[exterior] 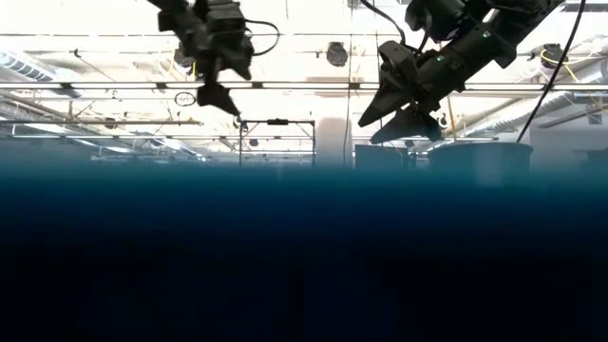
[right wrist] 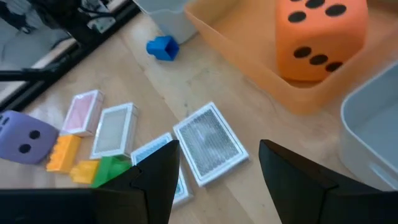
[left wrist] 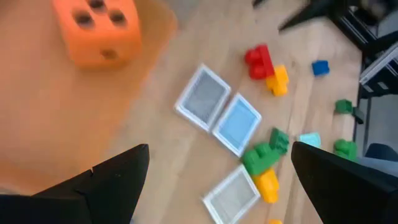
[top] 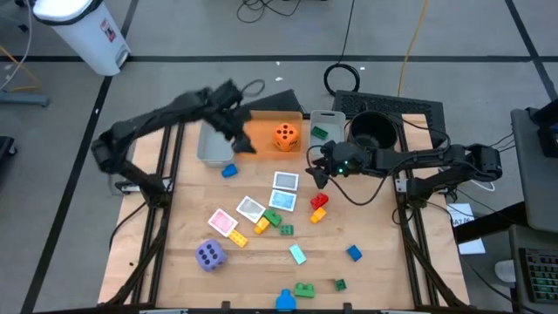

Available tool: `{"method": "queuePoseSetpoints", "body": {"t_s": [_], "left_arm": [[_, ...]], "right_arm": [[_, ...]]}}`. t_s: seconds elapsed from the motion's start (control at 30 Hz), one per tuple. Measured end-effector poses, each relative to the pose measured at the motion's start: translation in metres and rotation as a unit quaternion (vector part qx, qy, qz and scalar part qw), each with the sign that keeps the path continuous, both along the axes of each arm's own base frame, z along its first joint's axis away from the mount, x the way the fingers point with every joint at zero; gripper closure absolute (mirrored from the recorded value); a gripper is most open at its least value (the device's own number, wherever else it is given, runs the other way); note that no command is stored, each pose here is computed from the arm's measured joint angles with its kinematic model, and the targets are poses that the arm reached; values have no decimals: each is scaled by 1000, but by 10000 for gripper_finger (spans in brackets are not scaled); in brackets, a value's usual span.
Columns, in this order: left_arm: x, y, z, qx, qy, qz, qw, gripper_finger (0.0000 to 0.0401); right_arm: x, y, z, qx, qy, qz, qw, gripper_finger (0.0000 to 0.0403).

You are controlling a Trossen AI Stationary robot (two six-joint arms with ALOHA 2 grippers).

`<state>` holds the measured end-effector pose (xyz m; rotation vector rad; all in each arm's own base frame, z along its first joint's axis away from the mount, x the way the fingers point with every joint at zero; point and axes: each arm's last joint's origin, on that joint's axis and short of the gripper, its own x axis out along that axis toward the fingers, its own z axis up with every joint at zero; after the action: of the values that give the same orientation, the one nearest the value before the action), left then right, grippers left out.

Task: Pick & Place Toys
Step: Put the red game piece into the right gray bin

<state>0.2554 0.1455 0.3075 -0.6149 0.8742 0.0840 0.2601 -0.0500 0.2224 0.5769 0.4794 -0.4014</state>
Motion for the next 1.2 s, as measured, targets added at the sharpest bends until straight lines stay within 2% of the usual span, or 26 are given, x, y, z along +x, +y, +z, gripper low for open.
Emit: {"method": "queuePoseSetpoints", "body": {"t_s": [0.13,0.3,0.43,0.57,0.73,0.93,1.1,1.2], "left_arm": [[-19,-41,-20,4,-4,29,1000,4],[-42,-86,-32,15,-12,73,997,4],[-57,-111,-40,10,-9,102,995,4],[-68,-130,-54,-16,10,103,994,4],[-75,-148,-79,-46,56,98,993,4],[-80,-153,-110,-73,120,132,981,4],[-82,-151,-120,-46,134,162,977,4],[-79,-149,-118,-37,114,185,975,4]], "right_arm": [[1,0,2,-3,-13,-1,1000,193],[4,-1,6,-7,-36,-1,999,193],[6,-1,12,-14,-67,-3,998,193],[8,-2,16,-17,-94,-4,995,193],[9,-2,18,1,-106,-14,994,193],[9,-2,18,-13,-102,-7,995,193],[9,-2,17,-22,-99,-2,995,193],[8,-1,12,-19,-91,1,996,193]]}}
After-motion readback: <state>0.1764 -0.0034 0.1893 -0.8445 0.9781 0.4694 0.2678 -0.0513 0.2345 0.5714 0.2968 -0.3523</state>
